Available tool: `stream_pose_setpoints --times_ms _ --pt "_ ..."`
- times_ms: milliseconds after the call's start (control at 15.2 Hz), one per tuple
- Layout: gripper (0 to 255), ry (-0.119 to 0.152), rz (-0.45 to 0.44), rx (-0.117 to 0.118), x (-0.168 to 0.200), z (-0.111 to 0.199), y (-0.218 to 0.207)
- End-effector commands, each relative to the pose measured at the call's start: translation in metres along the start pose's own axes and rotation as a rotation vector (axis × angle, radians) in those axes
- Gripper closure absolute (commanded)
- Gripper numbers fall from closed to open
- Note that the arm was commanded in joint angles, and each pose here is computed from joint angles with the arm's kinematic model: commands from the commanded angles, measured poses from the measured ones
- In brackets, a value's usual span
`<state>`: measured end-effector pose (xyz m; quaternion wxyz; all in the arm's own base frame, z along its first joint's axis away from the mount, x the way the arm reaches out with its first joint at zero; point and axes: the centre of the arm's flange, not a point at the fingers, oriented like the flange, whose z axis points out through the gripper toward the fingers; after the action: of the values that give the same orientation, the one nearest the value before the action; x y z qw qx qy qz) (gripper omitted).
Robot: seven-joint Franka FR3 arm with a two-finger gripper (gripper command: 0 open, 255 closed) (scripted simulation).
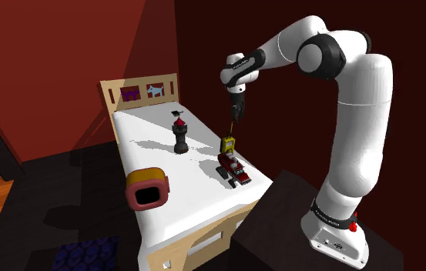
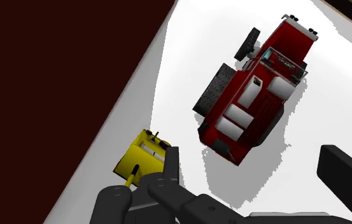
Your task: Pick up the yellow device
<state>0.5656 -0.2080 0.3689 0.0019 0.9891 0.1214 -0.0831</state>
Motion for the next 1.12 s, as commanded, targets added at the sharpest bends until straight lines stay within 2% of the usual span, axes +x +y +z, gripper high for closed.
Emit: stream_pose_setpoints --times_ms 0,594,1056 --pt "0 -0.01 -0.033 -0.006 0.019 0.013 0.015" --pt "0 -0.055 -0.17 -0.033 0.109 0.067 0.074" --pt "0 -0.057 -0.179 -0.035 0.121 0.102 0.078"
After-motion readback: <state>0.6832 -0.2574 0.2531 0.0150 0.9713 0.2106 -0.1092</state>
